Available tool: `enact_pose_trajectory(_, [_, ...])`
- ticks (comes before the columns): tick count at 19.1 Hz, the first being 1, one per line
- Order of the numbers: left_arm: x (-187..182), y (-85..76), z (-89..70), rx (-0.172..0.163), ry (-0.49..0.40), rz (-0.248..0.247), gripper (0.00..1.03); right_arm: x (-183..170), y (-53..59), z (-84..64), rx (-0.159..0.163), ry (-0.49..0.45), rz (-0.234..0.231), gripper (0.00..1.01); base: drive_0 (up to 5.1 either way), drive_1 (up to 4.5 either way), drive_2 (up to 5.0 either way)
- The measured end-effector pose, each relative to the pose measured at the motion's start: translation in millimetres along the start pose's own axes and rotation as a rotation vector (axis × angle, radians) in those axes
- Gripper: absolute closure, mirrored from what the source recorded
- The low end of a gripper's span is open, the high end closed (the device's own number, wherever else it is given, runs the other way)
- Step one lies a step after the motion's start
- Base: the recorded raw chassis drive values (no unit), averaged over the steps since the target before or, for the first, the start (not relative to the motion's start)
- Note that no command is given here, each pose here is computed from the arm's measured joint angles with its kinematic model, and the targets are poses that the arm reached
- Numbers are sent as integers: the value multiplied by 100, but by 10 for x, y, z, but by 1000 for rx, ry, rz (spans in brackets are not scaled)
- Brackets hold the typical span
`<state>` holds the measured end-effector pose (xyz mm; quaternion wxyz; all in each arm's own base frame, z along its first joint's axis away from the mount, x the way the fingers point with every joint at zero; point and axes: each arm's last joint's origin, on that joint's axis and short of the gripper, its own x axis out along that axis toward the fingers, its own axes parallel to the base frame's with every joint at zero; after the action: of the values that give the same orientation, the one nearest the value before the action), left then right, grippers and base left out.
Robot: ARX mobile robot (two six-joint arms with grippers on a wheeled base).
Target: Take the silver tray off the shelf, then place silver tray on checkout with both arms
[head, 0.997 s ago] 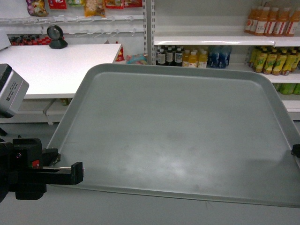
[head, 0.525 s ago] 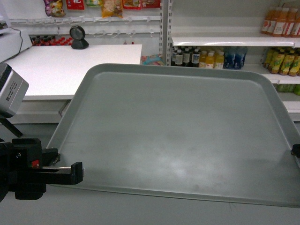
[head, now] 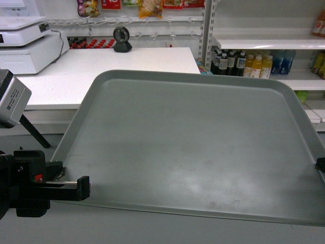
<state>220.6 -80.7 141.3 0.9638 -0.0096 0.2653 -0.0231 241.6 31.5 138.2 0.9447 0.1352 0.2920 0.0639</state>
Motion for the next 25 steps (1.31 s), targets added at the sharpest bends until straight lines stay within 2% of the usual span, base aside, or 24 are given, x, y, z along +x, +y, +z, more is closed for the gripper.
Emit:
enact_pose_trajectory(19, [0,1,0,3,0,1,100,0,2,2,0,-2,1,99,-500,246,246])
enact_pose_trajectory(25, [3,10,1,4,1,4,100,1,14,-4,-2,2,4,99,0,0,0])
